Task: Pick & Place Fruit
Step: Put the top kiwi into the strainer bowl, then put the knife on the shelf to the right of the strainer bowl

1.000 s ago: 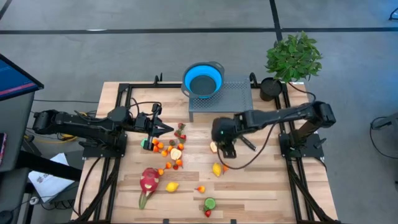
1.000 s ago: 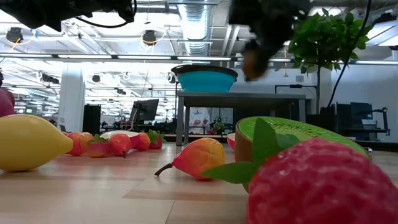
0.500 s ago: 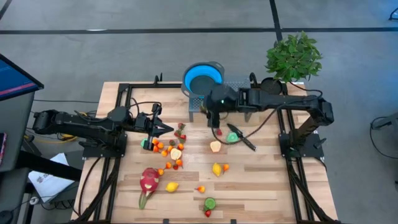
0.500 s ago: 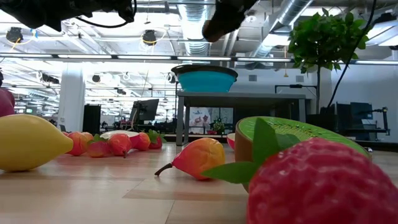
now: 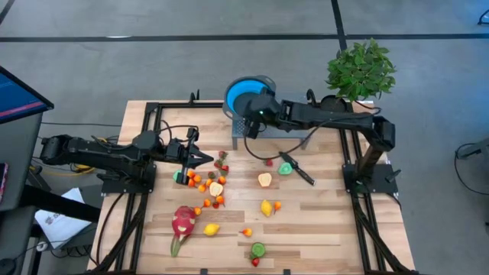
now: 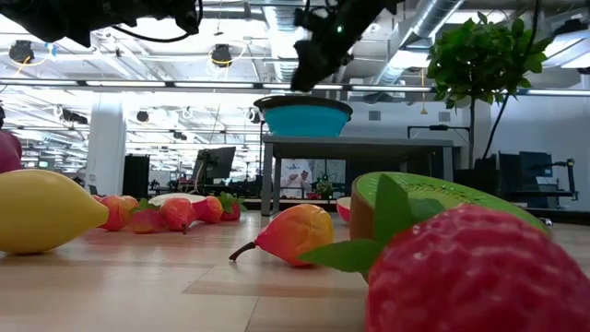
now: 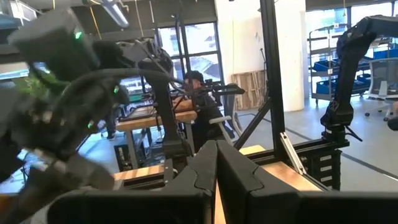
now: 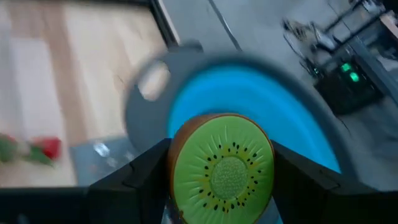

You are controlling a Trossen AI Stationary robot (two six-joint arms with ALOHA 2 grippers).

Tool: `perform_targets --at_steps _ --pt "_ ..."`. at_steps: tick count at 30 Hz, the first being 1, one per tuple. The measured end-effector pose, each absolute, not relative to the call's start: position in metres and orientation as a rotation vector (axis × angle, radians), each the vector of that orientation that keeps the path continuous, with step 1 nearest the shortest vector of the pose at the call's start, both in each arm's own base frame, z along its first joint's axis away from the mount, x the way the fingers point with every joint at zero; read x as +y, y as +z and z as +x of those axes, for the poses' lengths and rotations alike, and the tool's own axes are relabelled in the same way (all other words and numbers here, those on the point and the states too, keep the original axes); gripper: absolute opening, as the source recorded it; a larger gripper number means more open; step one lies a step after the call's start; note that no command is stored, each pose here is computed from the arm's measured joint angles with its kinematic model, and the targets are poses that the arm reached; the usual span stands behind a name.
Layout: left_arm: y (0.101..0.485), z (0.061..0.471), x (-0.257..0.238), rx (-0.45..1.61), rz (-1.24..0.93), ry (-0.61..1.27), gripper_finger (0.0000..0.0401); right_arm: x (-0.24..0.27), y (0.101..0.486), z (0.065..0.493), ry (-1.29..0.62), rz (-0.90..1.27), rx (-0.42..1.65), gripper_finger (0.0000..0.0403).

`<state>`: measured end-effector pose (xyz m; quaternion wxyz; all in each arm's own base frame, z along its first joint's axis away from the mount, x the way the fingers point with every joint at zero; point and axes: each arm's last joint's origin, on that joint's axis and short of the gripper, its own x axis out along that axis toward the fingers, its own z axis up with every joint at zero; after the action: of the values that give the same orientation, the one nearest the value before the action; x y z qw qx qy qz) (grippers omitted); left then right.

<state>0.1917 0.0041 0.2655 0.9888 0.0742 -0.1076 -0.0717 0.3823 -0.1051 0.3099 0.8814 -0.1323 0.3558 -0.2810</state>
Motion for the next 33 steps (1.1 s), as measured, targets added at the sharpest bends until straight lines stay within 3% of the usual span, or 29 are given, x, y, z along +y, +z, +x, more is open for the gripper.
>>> perform_targets --at_steps 9,18,28,33 --pt "0.265 0.192 0.004 -0.213 0.148 -0.144 0.0003 -0.11 0.303 0.385 -0.659 -0.351 0.785 0.0258" --pt "0.265 0.192 0.004 -0.213 0.149 -0.144 0.0003 -0.102 0.326 0.374 -0.654 -0.373 0.724 0.0263" --pt "0.265 0.192 0.004 -0.212 0.148 -0.144 0.0003 -0.05 0.372 0.34 -0.563 -0.355 0.635 0.0229" --pt "0.265 0.192 0.004 -0.213 0.148 -0.144 0.0003 -0.027 0.377 0.314 -0.52 -0.293 0.723 0.0202"
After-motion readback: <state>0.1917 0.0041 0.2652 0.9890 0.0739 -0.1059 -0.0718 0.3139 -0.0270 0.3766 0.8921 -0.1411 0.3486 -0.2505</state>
